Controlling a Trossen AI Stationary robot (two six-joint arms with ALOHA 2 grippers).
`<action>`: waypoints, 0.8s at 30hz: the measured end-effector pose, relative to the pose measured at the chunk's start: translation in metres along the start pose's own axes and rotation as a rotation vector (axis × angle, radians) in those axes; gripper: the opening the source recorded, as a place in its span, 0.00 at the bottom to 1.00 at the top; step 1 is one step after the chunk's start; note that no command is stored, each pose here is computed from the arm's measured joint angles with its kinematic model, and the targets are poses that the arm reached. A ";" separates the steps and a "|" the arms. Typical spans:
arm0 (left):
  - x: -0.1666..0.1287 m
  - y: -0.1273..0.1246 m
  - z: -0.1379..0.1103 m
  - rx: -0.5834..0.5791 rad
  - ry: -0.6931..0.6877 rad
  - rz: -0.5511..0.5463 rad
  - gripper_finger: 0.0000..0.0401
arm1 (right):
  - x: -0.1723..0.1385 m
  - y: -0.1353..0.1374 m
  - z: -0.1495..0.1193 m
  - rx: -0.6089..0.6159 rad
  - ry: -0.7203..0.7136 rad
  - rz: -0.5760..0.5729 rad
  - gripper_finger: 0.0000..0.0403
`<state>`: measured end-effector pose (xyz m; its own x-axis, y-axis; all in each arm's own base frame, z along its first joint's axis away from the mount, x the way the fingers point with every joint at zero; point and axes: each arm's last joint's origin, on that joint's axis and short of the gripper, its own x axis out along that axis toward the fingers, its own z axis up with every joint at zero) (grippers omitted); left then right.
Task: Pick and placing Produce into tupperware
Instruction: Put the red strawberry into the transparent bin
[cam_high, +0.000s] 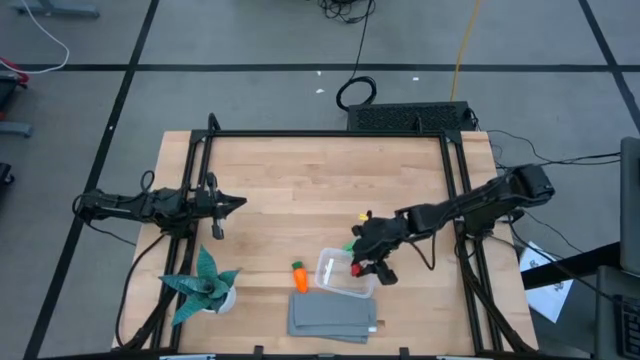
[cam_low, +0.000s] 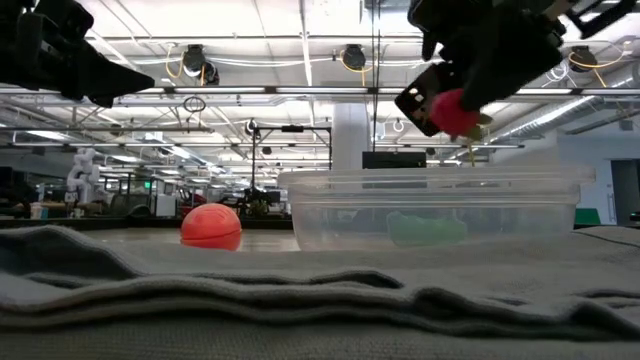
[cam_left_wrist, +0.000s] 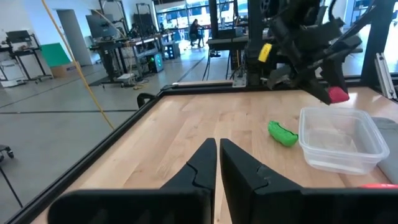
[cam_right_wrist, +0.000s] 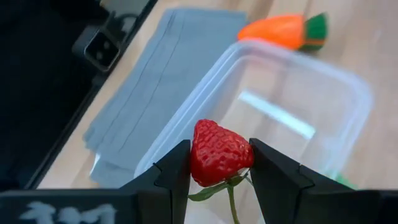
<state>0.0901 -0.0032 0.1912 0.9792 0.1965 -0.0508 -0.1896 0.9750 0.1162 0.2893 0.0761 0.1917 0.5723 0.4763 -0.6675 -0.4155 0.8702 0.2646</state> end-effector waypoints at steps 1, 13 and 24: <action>0.000 0.000 0.000 0.000 0.000 -0.001 0.06 | 0.002 0.001 -0.001 -0.001 0.011 0.004 0.33; 0.000 0.000 0.001 -0.006 -0.006 0.000 0.06 | 0.014 0.013 -0.005 -0.019 0.039 -0.018 0.33; 0.000 0.000 0.000 -0.009 -0.005 -0.001 0.06 | 0.034 0.007 -0.014 -0.109 0.083 -0.015 0.33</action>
<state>0.0902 -0.0032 0.1916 0.9796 0.1954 -0.0462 -0.1896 0.9760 0.1070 0.2955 0.0967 0.1613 0.5205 0.4474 -0.7273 -0.4841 0.8563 0.1803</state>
